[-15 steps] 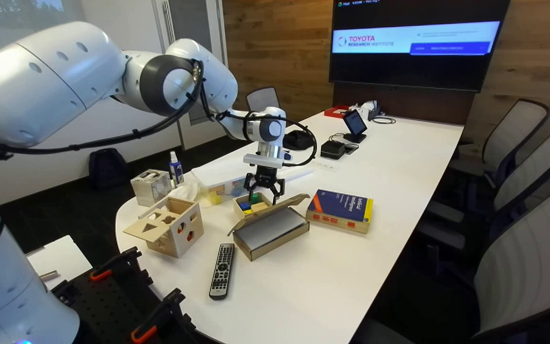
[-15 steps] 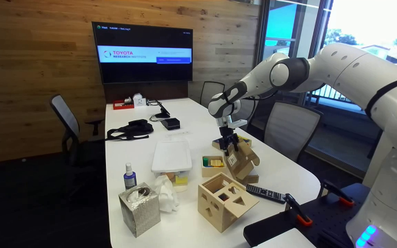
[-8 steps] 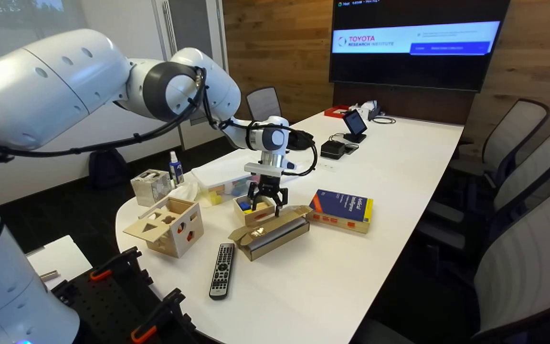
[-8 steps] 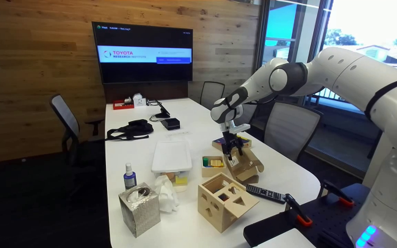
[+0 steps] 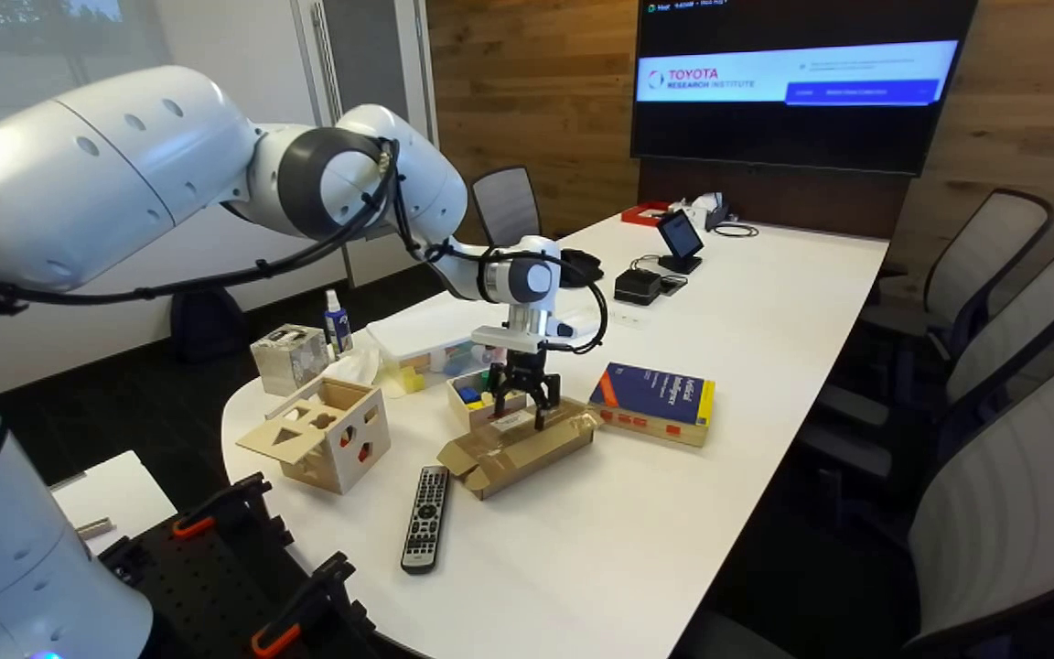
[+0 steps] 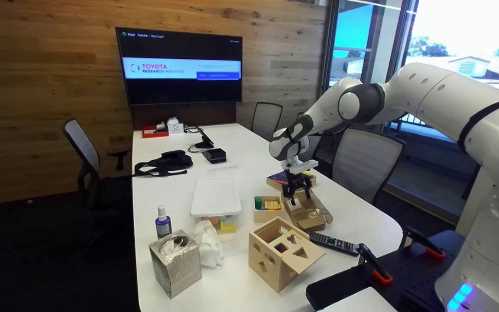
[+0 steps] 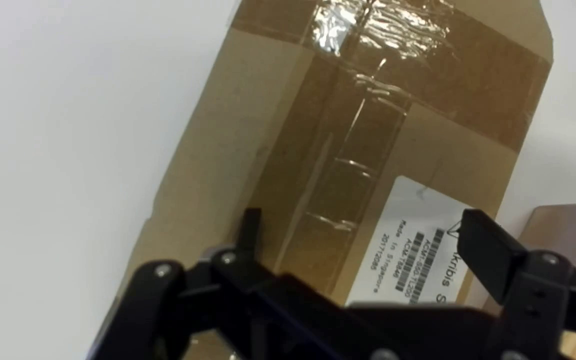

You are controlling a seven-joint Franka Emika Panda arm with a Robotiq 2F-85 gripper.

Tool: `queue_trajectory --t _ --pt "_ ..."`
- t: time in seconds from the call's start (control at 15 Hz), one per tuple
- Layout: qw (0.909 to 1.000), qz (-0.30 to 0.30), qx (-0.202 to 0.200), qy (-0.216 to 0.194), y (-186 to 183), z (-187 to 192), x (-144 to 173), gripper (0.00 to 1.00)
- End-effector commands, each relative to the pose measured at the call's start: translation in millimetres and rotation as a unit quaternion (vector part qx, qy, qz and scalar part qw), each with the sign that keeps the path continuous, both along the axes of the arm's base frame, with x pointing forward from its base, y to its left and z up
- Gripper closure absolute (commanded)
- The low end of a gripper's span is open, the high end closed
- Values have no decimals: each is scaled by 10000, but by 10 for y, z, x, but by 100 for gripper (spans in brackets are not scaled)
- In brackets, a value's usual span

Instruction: Close the brown box.

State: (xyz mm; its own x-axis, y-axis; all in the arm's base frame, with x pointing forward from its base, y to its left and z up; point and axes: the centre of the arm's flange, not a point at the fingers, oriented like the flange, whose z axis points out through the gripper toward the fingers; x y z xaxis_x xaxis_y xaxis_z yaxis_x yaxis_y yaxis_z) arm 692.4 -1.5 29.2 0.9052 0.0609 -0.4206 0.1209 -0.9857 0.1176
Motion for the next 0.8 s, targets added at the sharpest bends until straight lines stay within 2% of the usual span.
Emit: queue_trajectory --t 0.0,0.4,0.73 --pt "9996 -281 -42 -13 -35 -180 -9 0" --pt "9988 -488 28 9 -114 -320 -45 0" --pt "9979 -584 262 108 -179 -545 -83 0"
